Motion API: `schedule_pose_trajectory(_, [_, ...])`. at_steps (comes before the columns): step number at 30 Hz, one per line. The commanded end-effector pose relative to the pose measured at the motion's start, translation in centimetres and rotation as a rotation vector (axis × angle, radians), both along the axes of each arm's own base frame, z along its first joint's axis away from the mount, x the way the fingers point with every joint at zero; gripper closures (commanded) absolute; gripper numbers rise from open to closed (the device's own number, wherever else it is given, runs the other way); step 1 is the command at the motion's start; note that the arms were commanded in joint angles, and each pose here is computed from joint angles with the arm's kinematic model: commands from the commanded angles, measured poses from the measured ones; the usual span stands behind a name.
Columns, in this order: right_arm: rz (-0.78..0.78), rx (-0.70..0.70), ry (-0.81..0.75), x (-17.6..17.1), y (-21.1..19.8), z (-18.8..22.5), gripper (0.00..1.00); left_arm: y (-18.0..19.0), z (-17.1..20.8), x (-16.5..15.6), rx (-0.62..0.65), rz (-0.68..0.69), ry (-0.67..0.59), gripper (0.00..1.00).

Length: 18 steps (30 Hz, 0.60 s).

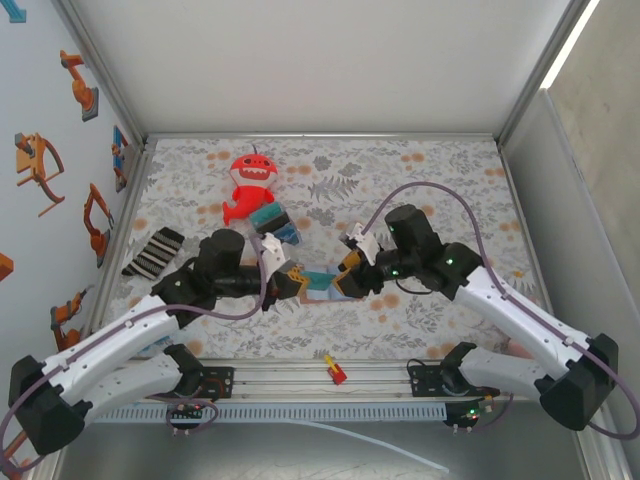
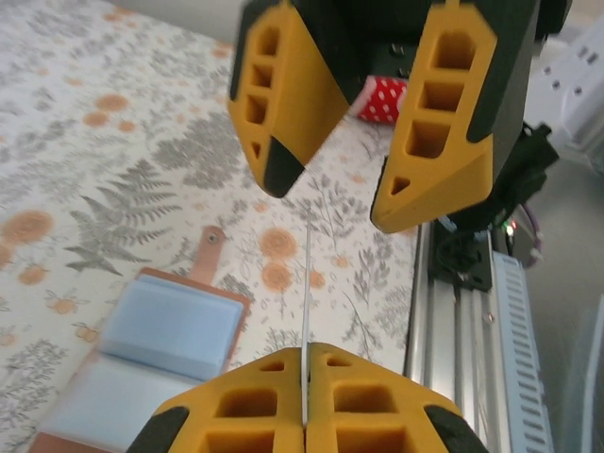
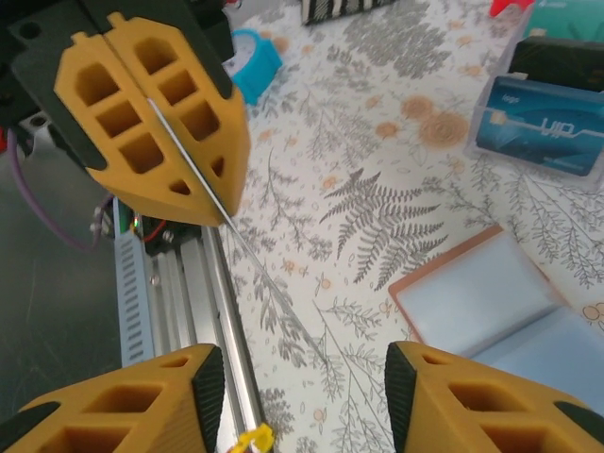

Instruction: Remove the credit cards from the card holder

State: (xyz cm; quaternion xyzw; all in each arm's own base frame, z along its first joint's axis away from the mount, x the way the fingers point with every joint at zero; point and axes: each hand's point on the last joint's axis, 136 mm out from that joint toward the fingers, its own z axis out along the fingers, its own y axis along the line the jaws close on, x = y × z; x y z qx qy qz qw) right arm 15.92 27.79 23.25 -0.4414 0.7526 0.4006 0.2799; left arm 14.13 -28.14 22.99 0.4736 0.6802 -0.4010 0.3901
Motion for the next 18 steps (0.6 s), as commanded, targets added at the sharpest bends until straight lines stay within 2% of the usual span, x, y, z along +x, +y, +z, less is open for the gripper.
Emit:
schedule_pose_trajectory(1, [-0.117,0.101,-0.018,1.7,0.4,1.5,0.5,0.7,2.9,1.8,-0.136,0.149,-0.02,1.0])
schedule_pose_trajectory(8, [-0.191,0.376,0.013,2.9,1.8,4.6,0.46,2.8,5.7,3.3,-0.357,0.344,0.031,1.0])
schedule_pose_trajectory(13, [-0.155,0.533,0.041,3.1,2.9,6.6,0.47,2.9,7.3,3.3,-0.499,0.356,0.099,1.0])
schedule_pose_trajectory(18, [-0.105,0.572,0.065,3.1,3.9,7.2,0.5,2.8,8.1,3.3,-0.54,0.353,0.126,1.0])
